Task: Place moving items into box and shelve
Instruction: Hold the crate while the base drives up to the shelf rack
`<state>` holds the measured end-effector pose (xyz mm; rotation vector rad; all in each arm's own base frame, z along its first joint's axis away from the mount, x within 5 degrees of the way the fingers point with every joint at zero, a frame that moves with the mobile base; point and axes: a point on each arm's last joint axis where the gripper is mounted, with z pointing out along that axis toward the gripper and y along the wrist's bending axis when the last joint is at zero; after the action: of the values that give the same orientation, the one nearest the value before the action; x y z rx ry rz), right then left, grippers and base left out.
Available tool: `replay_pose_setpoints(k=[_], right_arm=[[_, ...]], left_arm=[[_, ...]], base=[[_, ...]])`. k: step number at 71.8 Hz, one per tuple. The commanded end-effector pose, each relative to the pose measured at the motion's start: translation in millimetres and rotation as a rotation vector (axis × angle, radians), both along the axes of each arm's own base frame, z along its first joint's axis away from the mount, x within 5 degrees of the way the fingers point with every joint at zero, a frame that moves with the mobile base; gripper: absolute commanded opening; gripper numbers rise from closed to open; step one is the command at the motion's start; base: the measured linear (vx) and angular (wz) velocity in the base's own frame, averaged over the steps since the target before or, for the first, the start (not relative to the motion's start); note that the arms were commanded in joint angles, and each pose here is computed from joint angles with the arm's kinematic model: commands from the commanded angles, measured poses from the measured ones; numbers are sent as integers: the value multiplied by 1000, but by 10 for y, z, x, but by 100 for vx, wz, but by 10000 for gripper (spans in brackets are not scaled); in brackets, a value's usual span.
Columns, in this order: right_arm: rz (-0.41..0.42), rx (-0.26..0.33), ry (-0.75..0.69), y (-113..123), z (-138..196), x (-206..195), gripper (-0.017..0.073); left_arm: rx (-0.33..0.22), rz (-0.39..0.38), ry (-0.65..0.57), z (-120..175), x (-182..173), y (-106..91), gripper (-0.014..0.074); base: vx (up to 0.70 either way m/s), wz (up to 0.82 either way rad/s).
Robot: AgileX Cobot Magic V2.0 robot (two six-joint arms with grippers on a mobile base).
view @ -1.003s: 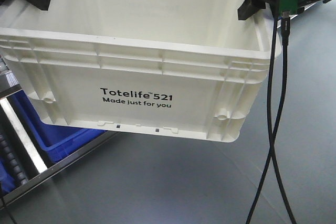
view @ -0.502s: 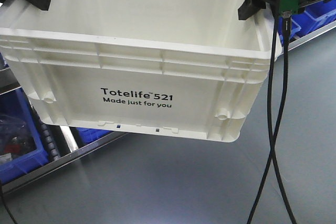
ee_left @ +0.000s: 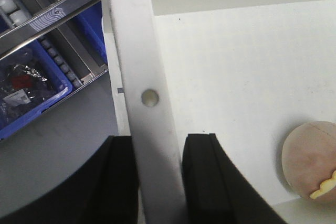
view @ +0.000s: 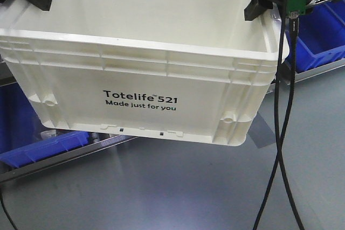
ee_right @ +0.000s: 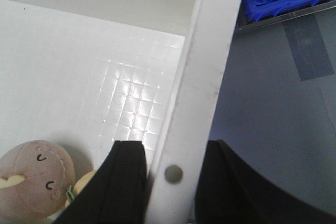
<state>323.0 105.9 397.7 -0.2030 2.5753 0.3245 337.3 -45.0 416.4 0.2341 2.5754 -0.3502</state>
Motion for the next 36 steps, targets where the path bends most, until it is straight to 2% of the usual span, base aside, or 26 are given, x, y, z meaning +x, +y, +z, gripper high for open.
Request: replay_pose_setpoints(k=[1,36], right_arm=[[44,137,-190,74,389,-119,-12],[44,137,-190,74,389,-119,-12]], left_arm=[[-143,-34,-193,412,-151,-132,-17],[-143,-34,-193,412,-151,-132,-17]], base=[[-6,29],[-3,27]])
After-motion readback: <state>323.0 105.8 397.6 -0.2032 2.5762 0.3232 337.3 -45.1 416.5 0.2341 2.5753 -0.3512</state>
